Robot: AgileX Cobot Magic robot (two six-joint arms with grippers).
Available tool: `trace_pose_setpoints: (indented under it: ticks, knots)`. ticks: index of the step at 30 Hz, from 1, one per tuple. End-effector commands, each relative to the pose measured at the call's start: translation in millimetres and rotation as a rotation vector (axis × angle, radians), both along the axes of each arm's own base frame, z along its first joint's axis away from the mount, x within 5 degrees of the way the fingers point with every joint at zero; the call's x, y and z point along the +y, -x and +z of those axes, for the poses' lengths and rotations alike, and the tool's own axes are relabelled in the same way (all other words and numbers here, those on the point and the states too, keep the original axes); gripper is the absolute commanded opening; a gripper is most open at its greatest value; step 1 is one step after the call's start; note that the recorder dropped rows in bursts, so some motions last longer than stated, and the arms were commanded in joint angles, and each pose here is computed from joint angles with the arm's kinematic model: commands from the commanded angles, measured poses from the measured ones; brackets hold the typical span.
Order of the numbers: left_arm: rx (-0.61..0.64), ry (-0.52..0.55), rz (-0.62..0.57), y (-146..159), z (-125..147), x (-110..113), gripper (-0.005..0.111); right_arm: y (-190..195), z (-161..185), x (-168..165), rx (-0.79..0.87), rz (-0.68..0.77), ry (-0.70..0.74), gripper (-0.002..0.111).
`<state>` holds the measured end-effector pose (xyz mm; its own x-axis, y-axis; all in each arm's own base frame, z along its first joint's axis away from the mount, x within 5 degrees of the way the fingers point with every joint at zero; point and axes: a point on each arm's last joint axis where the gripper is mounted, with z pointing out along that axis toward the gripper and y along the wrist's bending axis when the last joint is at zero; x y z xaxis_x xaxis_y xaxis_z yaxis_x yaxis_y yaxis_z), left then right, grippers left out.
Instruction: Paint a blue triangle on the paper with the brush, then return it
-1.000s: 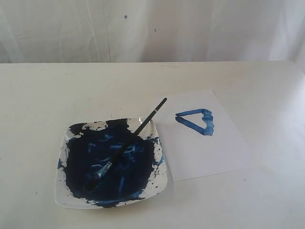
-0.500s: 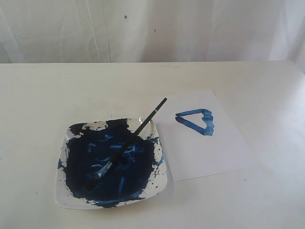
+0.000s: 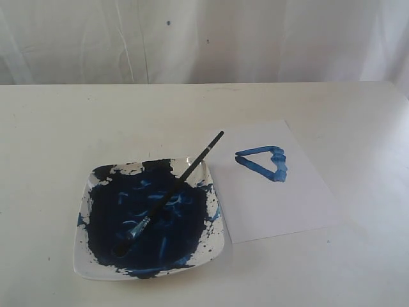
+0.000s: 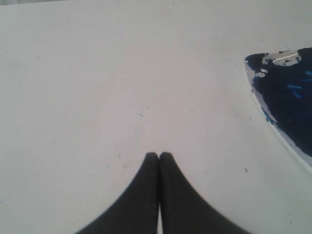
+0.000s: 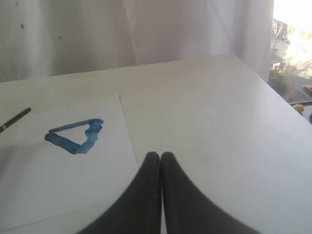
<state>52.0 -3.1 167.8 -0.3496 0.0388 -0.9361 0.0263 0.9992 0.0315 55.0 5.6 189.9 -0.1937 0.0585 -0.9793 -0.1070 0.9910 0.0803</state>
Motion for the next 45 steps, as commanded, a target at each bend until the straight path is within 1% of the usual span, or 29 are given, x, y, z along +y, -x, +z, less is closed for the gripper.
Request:
trace_pose_setpoints:
  ticks: [1, 6, 11, 23, 36, 39, 45]
  knots:
    - [0.000, 0.009, 0.003, 0.2, -1.1, -0.1, 0.000, 1.1, -5.4, -1.4, 0.040, -0.010, 0.036, 0.000]
    - [0.000, 0.009, 0.003, 0.2, -1.1, -0.1, 0.000, 1.0, -5.2, -2.2, 0.037, -0.021, 0.051, 0.000]
    - [0.000, 0.009, 0.003, 0.2, -1.1, -0.1, 0.000, 0.9, -5.2, -5.3, 0.036, -0.071, 0.064, 0.000]
    - [0.000, 0.009, 0.003, 0.2, -1.1, -0.1, 0.000, 0.8, -5.0, -6.9, 0.035, -0.101, 0.063, 0.000]
    - [0.000, 0.009, 0.003, 0.2, -1.1, -0.1, 0.000, 0.8, -5.0, -6.9, 0.035, -0.101, 0.063, 0.000]
    - [-0.001, 0.004, -0.040, 0.3, -1.0, -2.2, 0.000, 0.8, -5.0, -6.9, 0.035, -0.101, 0.063, 0.000]
    - [-0.001, 0.004, -0.049, 0.4, -1.0, -2.7, 0.000, 0.8, -5.0, -6.9, 0.035, -0.101, 0.063, 0.000]
